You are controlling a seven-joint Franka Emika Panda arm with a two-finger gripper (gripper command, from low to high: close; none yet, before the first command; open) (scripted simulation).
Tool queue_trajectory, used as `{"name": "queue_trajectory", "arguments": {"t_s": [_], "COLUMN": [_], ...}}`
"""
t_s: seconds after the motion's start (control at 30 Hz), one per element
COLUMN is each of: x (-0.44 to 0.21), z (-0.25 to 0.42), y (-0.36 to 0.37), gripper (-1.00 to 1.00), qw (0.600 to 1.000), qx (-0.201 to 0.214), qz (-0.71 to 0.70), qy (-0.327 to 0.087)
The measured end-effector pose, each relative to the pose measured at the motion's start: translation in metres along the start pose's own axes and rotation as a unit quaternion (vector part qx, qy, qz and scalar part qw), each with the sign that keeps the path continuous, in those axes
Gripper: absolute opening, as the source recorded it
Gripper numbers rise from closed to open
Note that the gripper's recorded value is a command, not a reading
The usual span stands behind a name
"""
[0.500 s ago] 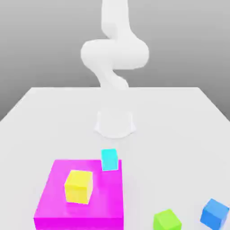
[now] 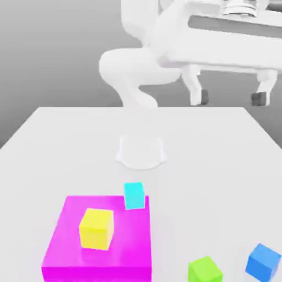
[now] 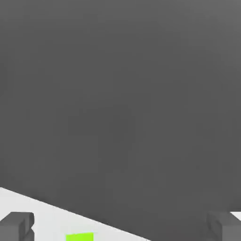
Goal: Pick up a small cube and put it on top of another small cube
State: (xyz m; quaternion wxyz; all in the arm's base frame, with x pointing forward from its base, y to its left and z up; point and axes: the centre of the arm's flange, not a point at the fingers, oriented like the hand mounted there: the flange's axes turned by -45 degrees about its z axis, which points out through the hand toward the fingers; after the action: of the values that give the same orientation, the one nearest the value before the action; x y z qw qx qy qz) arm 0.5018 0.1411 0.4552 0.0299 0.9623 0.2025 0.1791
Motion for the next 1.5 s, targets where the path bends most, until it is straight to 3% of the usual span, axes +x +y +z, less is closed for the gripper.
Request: {"name": "queue_trajectory", "arguments": {"t_s": [0.47,0.6,0.63,0.83,1.0,1.27,1.4,1.5], "x": [-0.061,-0.082,-0.087,-0.089,-0.072,-0.095,-0.157,-0.182], "z": [0.222,0.277,0.287,0.293,0.244,0.173,0.125,0.11], "y": [-0.148,-0.164,-0.165,-0.166,-0.159,0.033,0.154,0.173], "gripper": [0.0,0.0,-1.0,-1.0,-1.0,-1.0,-1.0,-1.0], "qw": [0.97,0.966,0.966,0.966,0.966,0.982,0.957,0.943], "qx": [0.09,0.096,0.097,0.097,0.097,0.032,0.011,0.015], "qz": [-0.173,-0.182,-0.183,-0.183,-0.182,0.045,0.223,0.278], "qy": [-0.145,-0.153,-0.153,-0.154,-0.154,-0.181,-0.186,-0.181]}}
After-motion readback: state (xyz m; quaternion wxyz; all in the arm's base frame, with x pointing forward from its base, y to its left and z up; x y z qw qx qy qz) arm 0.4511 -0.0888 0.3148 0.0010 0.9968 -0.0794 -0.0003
